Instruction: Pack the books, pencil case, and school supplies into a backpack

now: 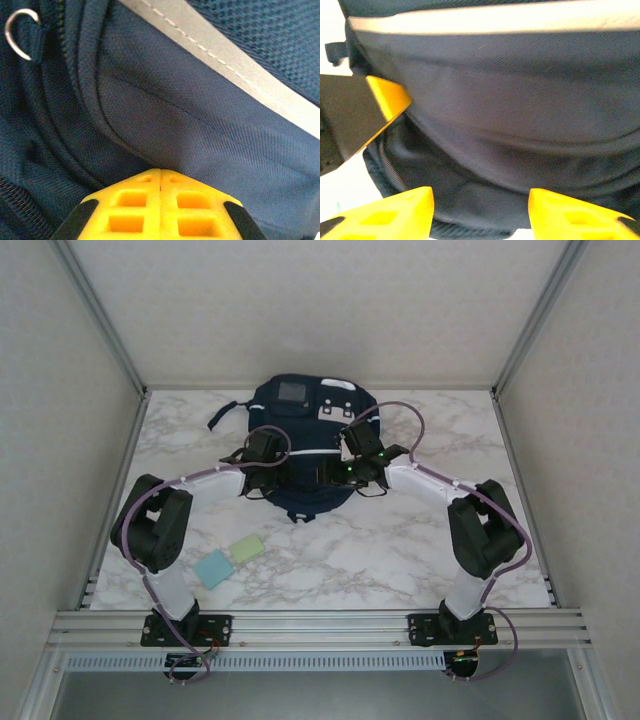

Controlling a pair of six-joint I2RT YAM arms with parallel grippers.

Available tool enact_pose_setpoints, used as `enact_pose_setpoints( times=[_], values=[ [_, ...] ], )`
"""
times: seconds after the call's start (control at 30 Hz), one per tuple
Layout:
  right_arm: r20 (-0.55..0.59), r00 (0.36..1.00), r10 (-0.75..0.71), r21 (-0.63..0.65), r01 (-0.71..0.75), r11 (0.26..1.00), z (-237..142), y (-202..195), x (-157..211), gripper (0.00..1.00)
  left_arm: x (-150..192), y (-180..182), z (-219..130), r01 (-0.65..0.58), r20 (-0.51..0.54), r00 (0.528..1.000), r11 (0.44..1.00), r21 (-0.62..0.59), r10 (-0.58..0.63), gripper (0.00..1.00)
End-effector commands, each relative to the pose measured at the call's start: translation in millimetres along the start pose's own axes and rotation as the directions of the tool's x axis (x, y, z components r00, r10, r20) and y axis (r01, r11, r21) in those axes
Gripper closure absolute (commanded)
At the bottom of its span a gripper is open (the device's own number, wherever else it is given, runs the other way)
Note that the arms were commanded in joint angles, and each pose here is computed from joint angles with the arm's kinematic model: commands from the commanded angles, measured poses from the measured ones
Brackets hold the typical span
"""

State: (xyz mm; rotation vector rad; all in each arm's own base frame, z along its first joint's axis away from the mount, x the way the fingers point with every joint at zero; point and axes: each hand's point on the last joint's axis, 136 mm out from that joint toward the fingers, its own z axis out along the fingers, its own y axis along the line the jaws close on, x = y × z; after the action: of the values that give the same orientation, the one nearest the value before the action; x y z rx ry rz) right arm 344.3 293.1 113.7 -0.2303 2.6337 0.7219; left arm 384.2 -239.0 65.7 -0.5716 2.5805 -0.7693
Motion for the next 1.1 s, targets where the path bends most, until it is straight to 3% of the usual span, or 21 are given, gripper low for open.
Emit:
enact_pose_setpoints(
  times=[0.0,0.2,0.43,0.5,0.63,0.8,1.07],
  values=[
    [0.070,0.996,-0.062,0.059,0.058,0.997,-28.3,-5.2,-26.3,0.47,-2.2,-19.7,-7.7,-0.054,-0.001,0.999,0.997,0.050,0.054,0.99],
    [0.137,0.988,-0.075,0.121,0.058,0.991,-37.1,-32.5,-67.9,0.47,1.4,-13.2,-29.1,-0.083,-0.018,0.996,0.996,0.017,0.083,0.91],
    [0.150,0.988,-0.046,0.113,0.029,0.993,-17.8,-54.3,-102.5,0.46,10.9,-12.0,-53.4,-0.123,-0.036,0.992,0.992,0.007,0.123,0.58],
    [0.134,0.990,-0.045,0.103,0.031,0.994,-4.9,-56.7,-107.3,0.46,15.2,-10.7,-55.3,-0.110,-0.052,0.992,0.994,0.011,0.111,0.53],
    [0.103,0.994,-0.021,0.097,0.011,0.995,17.0,-62.4,-111.1,0.46,21.1,-4.0,-48.4,-0.069,-0.069,0.995,0.998,0.009,0.070,0.53],
    [0.060,0.998,0.022,0.084,-0.027,0.996,32.9,-67.5,-100.6,0.46,26.7,10.3,-31.5,-0.003,-0.075,0.997,1.000,-0.010,0.002,0.60],
    [0.086,0.995,0.049,0.171,-0.063,0.983,27.6,-88.7,-87.2,0.45,28.4,40.0,-10.1,0.031,-0.065,0.997,0.995,-0.093,-0.037,0.68]
  ],
)
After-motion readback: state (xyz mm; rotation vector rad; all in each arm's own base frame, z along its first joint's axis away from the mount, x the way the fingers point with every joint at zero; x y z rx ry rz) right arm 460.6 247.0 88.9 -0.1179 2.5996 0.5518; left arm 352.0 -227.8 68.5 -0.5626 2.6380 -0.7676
